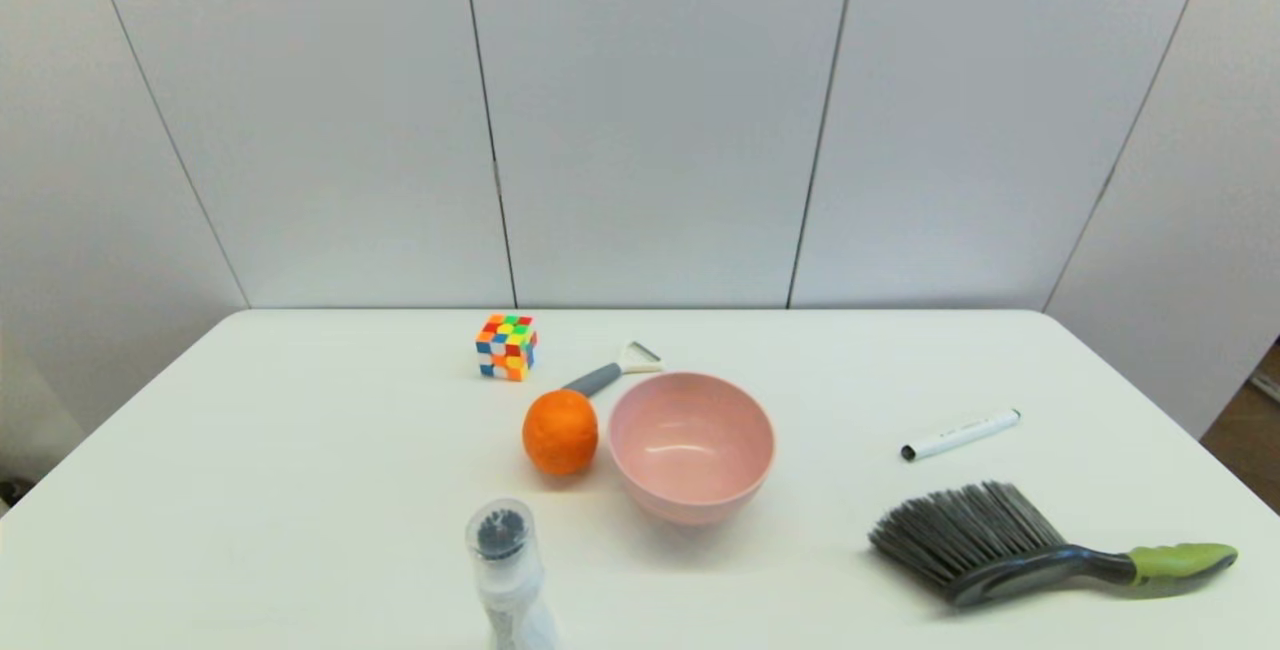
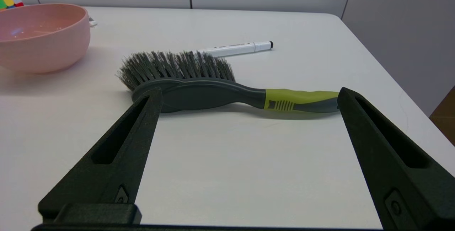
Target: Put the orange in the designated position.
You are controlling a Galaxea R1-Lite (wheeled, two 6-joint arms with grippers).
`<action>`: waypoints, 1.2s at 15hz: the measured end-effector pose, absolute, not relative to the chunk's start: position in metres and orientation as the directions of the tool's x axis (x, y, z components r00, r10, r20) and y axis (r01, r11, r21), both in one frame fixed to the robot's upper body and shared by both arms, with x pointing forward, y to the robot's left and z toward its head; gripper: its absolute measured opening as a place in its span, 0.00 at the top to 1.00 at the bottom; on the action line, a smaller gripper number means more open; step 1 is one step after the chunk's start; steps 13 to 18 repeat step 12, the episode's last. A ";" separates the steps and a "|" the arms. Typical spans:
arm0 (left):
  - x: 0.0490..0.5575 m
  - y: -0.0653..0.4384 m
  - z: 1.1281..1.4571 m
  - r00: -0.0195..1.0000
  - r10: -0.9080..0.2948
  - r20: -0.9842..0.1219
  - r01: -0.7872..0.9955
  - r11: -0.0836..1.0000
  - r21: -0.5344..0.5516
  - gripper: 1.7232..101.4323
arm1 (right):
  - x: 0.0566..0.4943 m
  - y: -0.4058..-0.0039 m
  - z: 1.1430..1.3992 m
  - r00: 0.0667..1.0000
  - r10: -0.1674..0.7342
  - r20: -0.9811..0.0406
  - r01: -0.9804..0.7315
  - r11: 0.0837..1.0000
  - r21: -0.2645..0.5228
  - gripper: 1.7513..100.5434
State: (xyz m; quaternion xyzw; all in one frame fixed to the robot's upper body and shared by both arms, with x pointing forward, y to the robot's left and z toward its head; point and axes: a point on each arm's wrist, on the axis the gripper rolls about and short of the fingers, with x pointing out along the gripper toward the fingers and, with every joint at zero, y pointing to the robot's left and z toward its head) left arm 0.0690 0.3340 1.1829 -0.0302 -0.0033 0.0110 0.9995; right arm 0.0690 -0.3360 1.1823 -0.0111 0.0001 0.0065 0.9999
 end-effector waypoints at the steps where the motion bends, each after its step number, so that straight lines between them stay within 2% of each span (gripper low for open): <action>1: 0.069 0.334 1.183 1.000 0.022 0.006 -0.021 0.998 -0.061 0.04 | 0.069 -0.336 1.182 1.000 0.013 0.000 -0.013 1.000 -0.023 0.03; 18: 0.069 0.334 1.183 1.000 0.022 0.005 -0.021 0.998 -0.061 0.04 | 0.069 -0.336 1.182 1.000 0.008 0.000 -0.008 1.000 -0.025 0.03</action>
